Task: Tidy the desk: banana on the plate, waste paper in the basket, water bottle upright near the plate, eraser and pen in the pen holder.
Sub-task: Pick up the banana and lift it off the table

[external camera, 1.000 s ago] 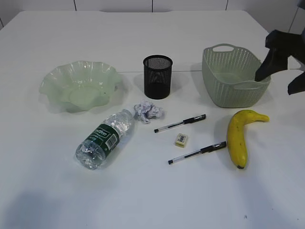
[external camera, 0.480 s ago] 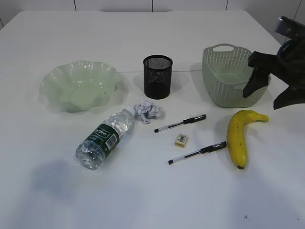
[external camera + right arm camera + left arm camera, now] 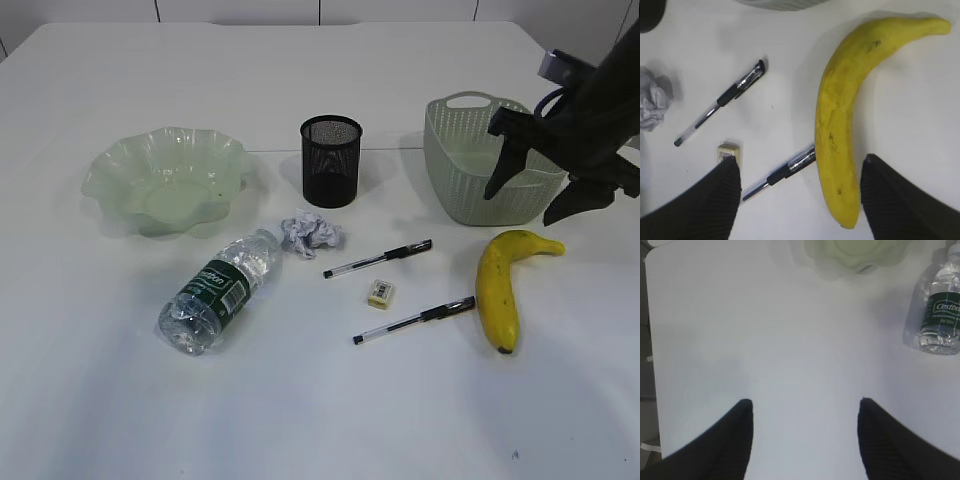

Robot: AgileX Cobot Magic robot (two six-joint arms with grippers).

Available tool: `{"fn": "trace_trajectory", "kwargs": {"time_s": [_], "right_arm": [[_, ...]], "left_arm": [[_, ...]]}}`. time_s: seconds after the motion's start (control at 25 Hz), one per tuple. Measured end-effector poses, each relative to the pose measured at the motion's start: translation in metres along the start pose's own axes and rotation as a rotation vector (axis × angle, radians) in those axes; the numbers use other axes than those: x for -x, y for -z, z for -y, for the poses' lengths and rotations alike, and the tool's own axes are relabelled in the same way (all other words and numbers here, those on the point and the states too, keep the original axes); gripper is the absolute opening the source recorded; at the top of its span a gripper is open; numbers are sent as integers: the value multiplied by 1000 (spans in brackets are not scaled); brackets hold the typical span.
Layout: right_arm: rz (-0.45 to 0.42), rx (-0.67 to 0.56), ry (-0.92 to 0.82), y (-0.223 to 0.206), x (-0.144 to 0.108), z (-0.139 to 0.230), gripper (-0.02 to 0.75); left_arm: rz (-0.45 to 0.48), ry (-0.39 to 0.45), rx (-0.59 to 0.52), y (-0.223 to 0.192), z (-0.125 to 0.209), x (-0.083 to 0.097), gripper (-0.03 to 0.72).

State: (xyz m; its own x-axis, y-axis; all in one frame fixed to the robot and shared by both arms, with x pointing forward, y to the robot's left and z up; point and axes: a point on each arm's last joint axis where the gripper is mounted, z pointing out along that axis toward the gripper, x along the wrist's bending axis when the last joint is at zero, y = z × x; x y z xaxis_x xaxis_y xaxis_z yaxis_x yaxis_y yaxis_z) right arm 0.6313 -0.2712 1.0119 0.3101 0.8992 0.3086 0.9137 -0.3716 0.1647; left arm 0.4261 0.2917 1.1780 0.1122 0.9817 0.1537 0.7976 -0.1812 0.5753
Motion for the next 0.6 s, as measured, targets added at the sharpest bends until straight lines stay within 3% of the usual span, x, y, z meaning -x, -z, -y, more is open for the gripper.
{"fn": "trace_trajectory", "kwargs": {"time_s": [0.6], "right_arm": [[99, -109, -177, -55, 15, -7, 554]], "left_arm": [[4, 1, -2, -2, -4, 0, 465]]}}
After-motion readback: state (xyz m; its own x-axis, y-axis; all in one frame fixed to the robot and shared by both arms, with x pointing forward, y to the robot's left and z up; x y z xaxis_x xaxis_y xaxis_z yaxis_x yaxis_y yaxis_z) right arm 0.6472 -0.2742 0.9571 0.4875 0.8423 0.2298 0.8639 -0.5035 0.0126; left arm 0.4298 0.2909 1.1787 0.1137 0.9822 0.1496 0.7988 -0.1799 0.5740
